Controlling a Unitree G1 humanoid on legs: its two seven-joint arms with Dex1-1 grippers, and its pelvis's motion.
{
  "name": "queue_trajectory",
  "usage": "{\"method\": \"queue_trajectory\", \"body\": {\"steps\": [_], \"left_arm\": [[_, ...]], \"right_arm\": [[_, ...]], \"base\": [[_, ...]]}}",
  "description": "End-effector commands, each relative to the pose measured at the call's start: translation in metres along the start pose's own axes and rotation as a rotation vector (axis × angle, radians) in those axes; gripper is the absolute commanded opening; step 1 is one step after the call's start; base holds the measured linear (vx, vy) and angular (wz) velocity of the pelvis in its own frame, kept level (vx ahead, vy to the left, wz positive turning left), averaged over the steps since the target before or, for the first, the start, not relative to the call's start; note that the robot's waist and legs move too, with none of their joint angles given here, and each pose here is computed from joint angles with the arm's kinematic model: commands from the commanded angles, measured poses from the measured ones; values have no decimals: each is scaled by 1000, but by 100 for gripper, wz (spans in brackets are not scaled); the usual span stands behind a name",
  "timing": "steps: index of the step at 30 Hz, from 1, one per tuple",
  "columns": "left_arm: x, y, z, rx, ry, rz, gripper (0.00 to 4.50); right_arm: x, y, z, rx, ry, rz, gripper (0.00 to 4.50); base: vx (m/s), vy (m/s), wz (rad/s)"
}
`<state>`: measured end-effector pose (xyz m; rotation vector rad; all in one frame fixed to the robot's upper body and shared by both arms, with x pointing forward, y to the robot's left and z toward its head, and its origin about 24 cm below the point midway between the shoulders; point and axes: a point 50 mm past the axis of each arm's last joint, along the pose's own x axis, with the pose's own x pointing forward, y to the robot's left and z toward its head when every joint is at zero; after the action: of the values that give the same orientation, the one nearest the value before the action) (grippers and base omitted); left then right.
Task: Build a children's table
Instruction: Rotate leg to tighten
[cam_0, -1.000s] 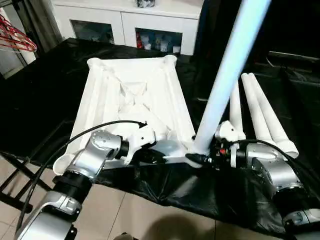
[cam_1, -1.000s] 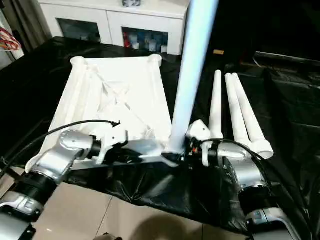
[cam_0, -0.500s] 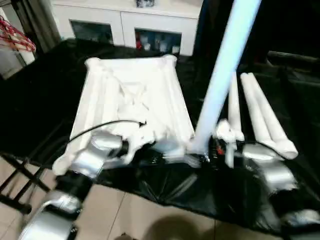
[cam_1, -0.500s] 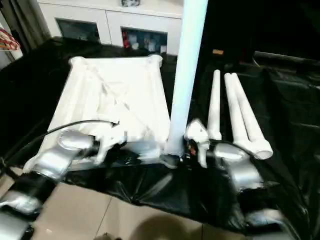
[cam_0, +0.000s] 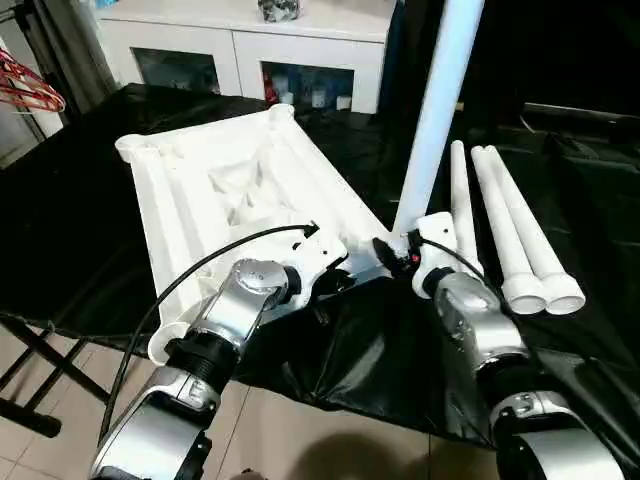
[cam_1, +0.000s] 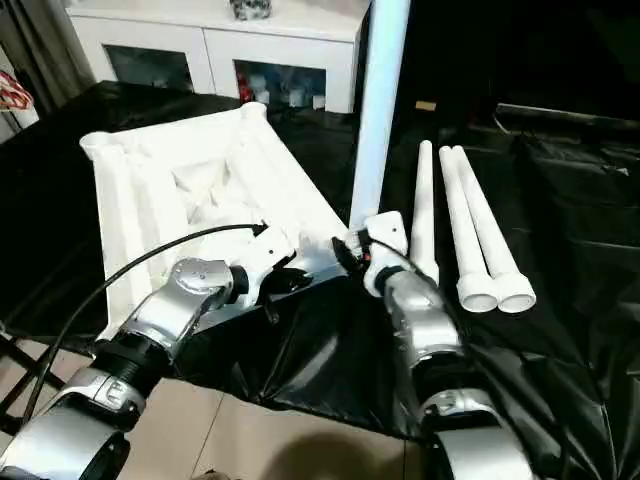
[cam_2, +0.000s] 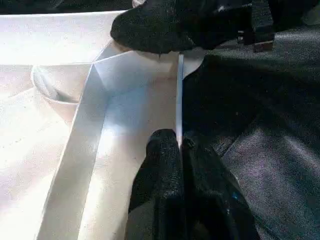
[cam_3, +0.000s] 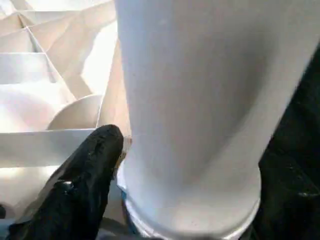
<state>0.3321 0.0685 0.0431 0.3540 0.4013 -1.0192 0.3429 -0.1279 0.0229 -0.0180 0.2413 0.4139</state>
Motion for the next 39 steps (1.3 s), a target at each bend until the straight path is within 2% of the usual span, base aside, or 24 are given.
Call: {"method": "queue_trajectory", "body": {"steps": [1, 3, 6, 8, 9, 19, 21, 23, 27, 34, 37, 39], "left_arm": [[7, -11, 12, 28, -71, -56, 0], [1, -12, 7, 53, -66, -114, 0], [-11, -16, 1, 79, -57, -244, 0], [-14, -16, -1, 84, -52, -269, 0], [-20, -14, -6, 98, -31, -303, 0], [-41, -10, -13, 93, -6, -443, 0], [-44, -10, -14, 94, 1, -472, 0], [-47, -10, -15, 92, 7, -496, 0], [-50, -11, -16, 83, 18, -531, 0], [-50, -9, -19, 89, 40, -507, 0], [-42, -3, -16, 78, 18, -383, 0], [-31, 4, -10, 46, -6, -241, 0]], "right_arm": [[4, 39, -20, 6, 83, 201, 393], [1, 31, -18, -41, 77, 237, 426], [-7, 18, -15, -112, 73, 328, 426], [-9, 16, -15, -129, 76, 352, 426], [-17, 9, -15, -163, 87, 435, 426], [-48, -7, -11, -200, 152, 756, 426], [-52, -10, -11, -199, 166, 790, 392], [-56, -11, -10, -197, 183, 827, 390], [-60, -9, -10, -195, 199, 872, 347], [-59, -2, -14, -198, 184, 861, 300], [-51, 4, -19, -173, 160, 763, 281], [-37, 6, -24, -162, 158, 571, 279]], "base": [[0, 0, 0], [0, 0, 0], [0, 0, 0], [0, 0, 0], [0, 0, 0], [0, 0, 0], [0, 0, 0], [0, 0, 0], [0, 0, 0], [0, 0, 0], [0, 0, 0], [0, 0, 0]]}}
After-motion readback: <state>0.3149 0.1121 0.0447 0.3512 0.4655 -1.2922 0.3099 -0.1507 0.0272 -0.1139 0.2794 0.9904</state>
